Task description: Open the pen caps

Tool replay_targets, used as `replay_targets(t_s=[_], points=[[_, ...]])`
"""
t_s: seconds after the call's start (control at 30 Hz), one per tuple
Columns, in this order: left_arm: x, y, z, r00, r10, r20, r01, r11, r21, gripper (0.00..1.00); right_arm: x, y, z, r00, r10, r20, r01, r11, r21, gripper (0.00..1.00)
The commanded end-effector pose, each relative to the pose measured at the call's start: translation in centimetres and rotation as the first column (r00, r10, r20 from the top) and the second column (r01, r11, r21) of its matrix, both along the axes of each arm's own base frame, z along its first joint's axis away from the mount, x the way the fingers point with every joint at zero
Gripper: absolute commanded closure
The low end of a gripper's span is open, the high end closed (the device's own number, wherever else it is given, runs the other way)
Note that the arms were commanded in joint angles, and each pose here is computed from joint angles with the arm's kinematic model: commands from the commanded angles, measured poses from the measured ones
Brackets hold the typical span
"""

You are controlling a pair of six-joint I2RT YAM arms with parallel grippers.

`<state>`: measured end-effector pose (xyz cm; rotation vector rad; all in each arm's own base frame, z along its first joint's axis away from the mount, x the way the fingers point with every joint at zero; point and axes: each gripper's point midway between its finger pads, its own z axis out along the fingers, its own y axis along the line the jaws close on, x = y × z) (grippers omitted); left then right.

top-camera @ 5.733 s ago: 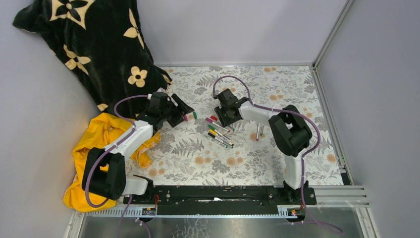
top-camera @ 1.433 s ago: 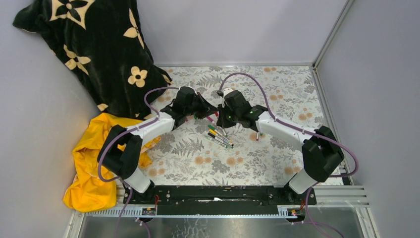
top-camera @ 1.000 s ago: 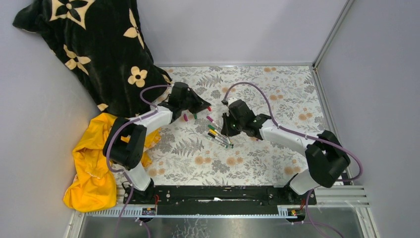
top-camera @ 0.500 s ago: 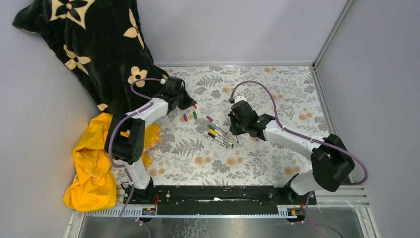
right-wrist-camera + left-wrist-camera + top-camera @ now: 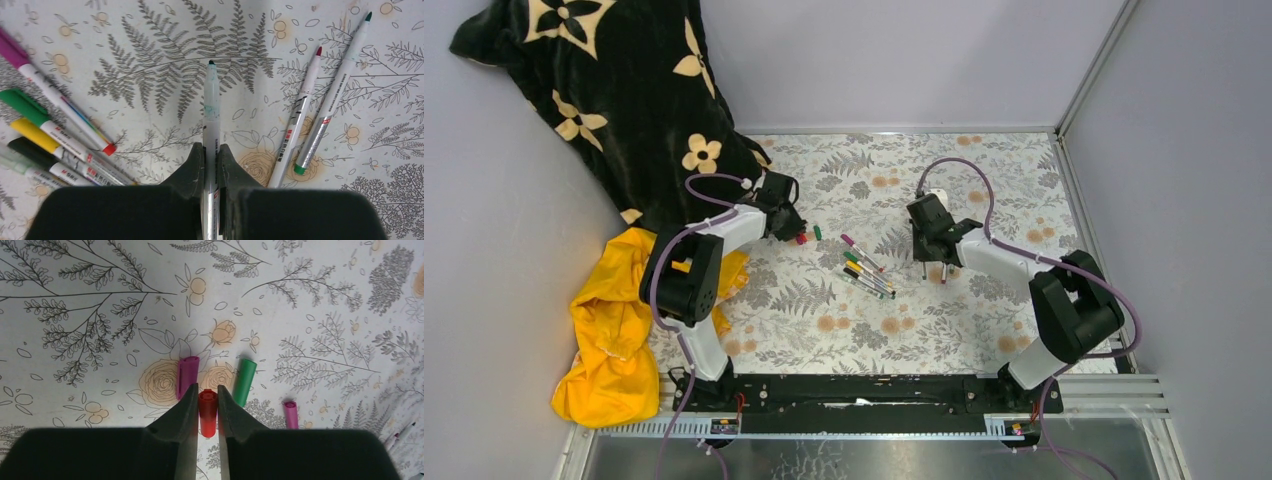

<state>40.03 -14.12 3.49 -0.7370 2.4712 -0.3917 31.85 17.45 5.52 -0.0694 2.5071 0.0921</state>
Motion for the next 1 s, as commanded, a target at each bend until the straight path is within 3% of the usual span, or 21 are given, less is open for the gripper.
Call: replay_targets(t_s=[0.0,0.47,0.73,0.97], points=[[0.1,0.4,-1.1,1.000,0.007,-0.008,-0.007,0.999,0.049,0.77,1.7,-0.9,0.2,0.998,-0.058,0.032,0.059,0.998,-0.013,0.99],[1.0,-0.1,-0.8,1.000,0.007,0.007,-0.008,0.999,0.053,0.68,1.9,-2.9,-2.0,0.994,-0.110,0.004,0.110,0.992,-0.054,0.87],[1.5,-0.1,1.2,0.999,0.018,0.048,-0.020,0.999,0.047,0.61,1.6,-3.9,-2.7,0.991,-0.132,-0.010,0.130,0.988,-0.077,0.72],[1.3,0.3,3.6,0.994,0.042,0.097,-0.046,0.998,0.034,0.45,1.3,-4.5,-3.1,0.989,-0.144,-0.022,0.142,0.986,-0.085,0.65]])
